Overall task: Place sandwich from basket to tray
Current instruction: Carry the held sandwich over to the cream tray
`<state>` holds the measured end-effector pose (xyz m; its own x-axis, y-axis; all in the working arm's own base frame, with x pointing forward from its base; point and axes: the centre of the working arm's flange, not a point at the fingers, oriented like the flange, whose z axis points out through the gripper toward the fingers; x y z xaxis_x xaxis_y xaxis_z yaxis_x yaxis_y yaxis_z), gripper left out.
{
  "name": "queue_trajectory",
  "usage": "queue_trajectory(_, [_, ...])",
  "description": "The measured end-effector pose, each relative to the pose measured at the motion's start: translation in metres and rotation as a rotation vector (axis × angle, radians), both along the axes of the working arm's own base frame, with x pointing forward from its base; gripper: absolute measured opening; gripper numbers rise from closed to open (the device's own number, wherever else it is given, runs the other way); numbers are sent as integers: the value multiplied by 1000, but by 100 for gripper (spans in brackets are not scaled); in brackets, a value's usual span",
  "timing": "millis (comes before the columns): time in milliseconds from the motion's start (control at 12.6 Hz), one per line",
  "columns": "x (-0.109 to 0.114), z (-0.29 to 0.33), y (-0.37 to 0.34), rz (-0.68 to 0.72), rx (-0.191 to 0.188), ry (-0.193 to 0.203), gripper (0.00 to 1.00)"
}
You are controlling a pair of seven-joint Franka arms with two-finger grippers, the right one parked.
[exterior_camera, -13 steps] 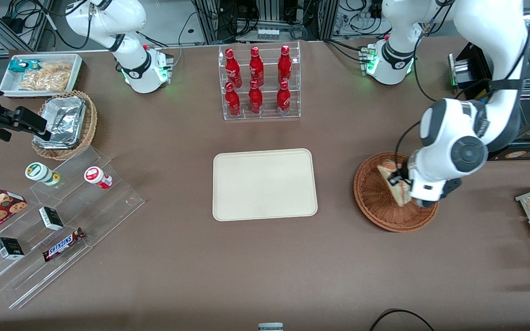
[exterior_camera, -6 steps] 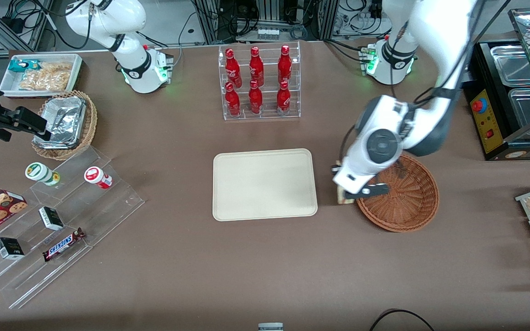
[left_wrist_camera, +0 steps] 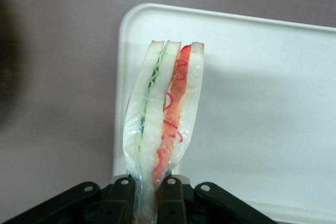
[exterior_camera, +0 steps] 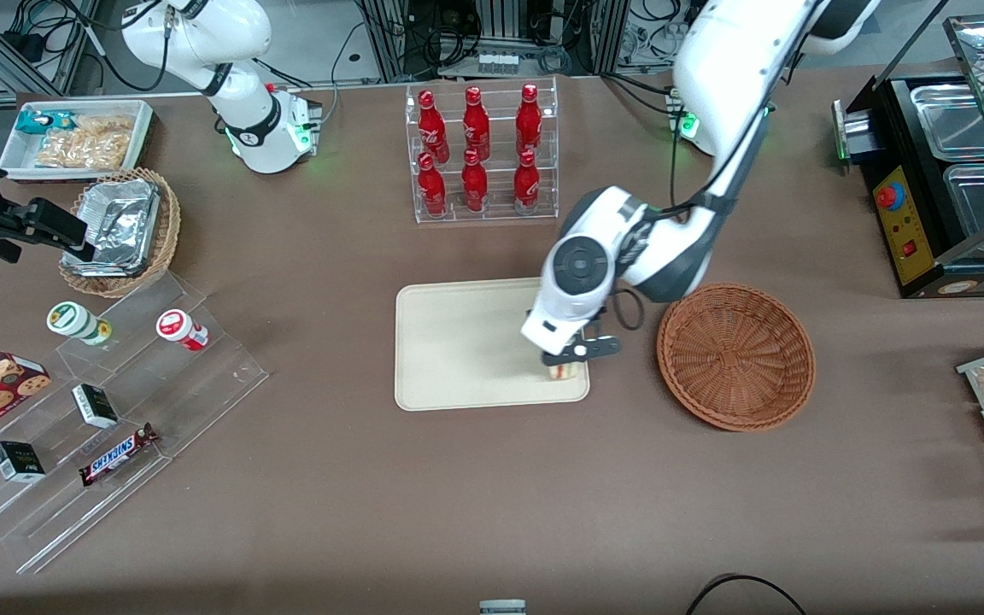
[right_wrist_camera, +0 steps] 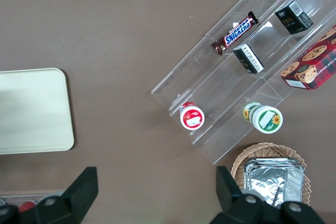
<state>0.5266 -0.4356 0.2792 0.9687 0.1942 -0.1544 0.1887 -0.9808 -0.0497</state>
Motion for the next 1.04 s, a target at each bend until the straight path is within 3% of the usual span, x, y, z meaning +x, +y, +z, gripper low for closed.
queue_trajectory(239, [-8, -9, -41, 31, -15, -21, 15])
queue_trajectory(558, [-26, -31, -86, 43, -69, -73, 15])
queue_trajectory(876, [-30, -42, -93, 41, -74, -74, 15])
queue_trajectory(1035, [-29, -41, -94, 43, -75, -76, 20])
